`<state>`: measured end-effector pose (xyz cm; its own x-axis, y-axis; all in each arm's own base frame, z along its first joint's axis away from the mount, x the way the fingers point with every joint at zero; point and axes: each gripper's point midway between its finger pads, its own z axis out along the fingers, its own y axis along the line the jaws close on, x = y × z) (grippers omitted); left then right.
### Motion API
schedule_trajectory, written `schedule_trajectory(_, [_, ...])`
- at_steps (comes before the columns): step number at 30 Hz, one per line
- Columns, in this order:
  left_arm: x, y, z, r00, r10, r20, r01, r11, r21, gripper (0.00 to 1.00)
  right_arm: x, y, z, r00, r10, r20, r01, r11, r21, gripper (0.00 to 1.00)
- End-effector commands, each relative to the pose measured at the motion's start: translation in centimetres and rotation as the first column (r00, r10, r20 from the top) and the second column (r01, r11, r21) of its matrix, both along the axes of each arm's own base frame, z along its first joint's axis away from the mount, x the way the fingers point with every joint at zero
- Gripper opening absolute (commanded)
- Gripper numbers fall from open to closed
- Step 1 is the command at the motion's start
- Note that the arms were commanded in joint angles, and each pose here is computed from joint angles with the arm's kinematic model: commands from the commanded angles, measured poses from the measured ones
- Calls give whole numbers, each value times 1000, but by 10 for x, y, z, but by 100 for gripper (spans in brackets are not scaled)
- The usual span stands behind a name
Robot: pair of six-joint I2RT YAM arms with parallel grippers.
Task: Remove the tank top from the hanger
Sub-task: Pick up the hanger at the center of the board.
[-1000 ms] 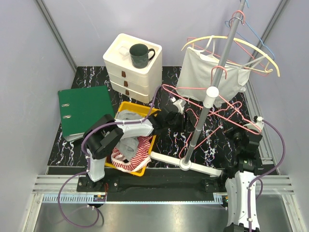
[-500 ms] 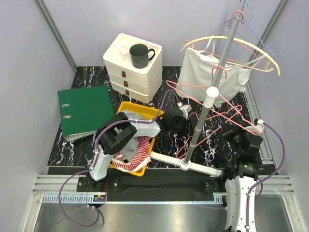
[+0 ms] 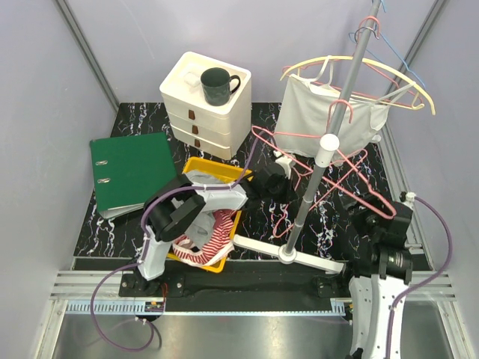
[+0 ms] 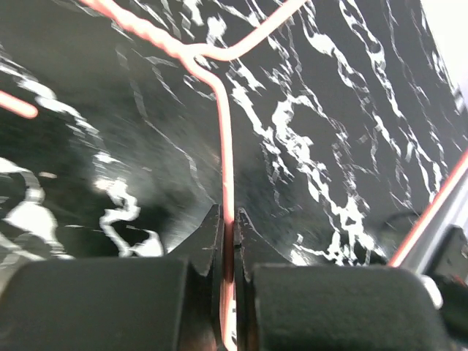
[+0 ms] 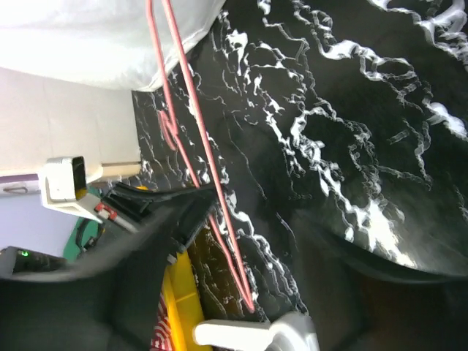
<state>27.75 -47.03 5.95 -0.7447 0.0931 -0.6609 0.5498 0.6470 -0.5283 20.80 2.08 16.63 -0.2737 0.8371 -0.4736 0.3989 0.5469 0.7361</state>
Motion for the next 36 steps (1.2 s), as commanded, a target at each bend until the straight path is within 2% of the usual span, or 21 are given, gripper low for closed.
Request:
schedule_trajectory(1, [35,-5,72,976,78,204,-63,995,-76,0,-38,-21,40,983,-184,13,184,982,-42,81])
schedule_trajectory(4, [38,-7,83,967,67,244,-50,996,-77,0,-39,-19,56,984,-174,41,176,984,-40,85])
schedule_trajectory(5, [37,-6,85,964,56,261,-40,997,-65,0,-34,-17,54,986,-165,15,165,986,-28,85])
schedule_trajectory(7, [40,-4,90,950,80,303,-69,997,-44,0,-20,-7,65,994,-98,54,98,995,10,84])
schedule_trajectory(11, [39,-2,101,931,61,360,-54,998,-29,0,-1,-3,75,991,-100,85,92,992,89,84])
schedule_trajectory(15, [36,0,105,913,32,406,-34,999,-3,0,11,-10,90,988,-104,116,99,994,54,83])
schedule_trajectory(19, [38,7,105,893,37,448,-59,998,36,0,15,-16,126,977,-116,181,115,993,15,83])
schedule_trajectory(21, [40,9,105,889,39,456,-67,997,45,0,15,-21,129,977,-133,169,136,991,-6,84])
schedule_trajectory(24, [42,7,106,889,38,456,-66,997,47,0,18,-32,108,983,-159,96,165,985,-58,86])
schedule_trajectory(27, [39,7,98,893,19,450,-55,996,67,0,14,-35,109,978,-171,122,181,980,-79,86])
schedule_trajectory(30, [38,5,98,882,10,471,-47,997,67,0,17,-20,128,975,-116,191,121,993,-14,85])
schedule_trajectory(32, [39,4,99,876,5,482,-44,997,70,0,29,-11,126,984,-73,164,69,997,29,84])
schedule_trajectory(35, [37,1,103,863,8,505,-52,996,74,0,50,15,127,987,70,145,-90,987,136,82])
schedule_trajectory(36, [37,0,107,853,3,523,-51,996,77,0,58,16,120,991,75,113,-94,981,168,83])
